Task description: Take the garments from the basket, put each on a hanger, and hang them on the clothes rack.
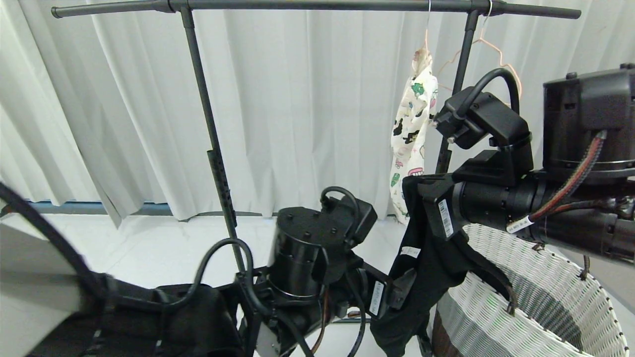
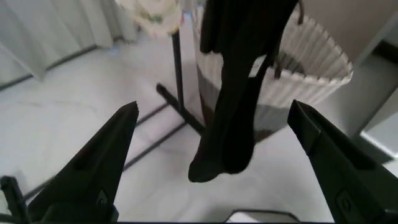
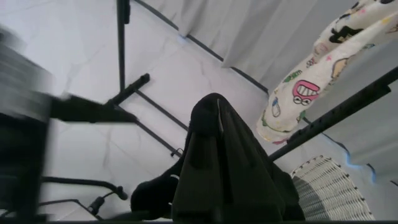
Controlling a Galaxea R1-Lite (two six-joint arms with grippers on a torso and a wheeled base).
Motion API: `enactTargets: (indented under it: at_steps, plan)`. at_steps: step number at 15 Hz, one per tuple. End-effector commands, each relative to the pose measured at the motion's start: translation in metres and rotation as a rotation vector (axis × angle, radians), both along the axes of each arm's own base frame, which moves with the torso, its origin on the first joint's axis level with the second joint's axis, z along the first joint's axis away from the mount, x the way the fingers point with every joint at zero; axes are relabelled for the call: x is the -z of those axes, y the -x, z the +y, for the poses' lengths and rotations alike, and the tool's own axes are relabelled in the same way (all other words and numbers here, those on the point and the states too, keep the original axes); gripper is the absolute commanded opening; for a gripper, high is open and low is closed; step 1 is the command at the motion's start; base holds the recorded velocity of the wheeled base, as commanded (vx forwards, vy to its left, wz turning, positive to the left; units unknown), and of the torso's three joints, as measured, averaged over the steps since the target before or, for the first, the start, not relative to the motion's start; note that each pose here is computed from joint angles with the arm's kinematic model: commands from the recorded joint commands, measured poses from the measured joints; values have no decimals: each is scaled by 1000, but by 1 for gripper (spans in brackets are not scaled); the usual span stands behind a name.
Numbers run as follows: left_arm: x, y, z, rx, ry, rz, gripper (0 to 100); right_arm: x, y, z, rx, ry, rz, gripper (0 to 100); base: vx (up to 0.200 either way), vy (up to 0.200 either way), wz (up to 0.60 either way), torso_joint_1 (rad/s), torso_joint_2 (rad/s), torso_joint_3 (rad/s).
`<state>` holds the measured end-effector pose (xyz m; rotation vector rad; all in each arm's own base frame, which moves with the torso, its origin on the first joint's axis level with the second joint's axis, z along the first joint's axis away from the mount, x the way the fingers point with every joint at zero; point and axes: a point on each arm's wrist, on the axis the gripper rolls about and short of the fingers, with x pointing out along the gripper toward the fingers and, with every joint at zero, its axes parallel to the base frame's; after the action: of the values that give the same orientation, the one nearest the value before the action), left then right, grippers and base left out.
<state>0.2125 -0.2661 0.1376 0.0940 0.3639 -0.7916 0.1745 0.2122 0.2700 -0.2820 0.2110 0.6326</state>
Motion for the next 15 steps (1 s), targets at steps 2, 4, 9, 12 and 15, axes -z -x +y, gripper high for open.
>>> enactTargets:
  at_steps: [2, 4, 9, 12, 15]
  plan:
    - [57, -28, -12, -30, -93, 85, 100, -1, 4, 3, -16, 1, -1, 0, 0, 0, 0, 0, 0, 0]
    - [82, -42, -13, -38, -89, 90, 100, -1, 9, 4, -33, 1, -1, 0, 0, 0, 0, 0, 0, 0]
    - [92, -46, -10, -59, -108, 104, 0, -1, 10, 4, -38, 17, 10, 0, 0, 0, 0, 0, 0, 0]
    - [85, -43, -3, -160, -112, 43, 0, 6, 2, 6, -18, 24, 30, 0, 0, 0, 0, 0, 0, 0]
    - [40, -44, 37, -246, -39, -32, 0, 20, -14, 27, 10, -18, 89, 0, 0, 0, 0, 0, 0, 0]
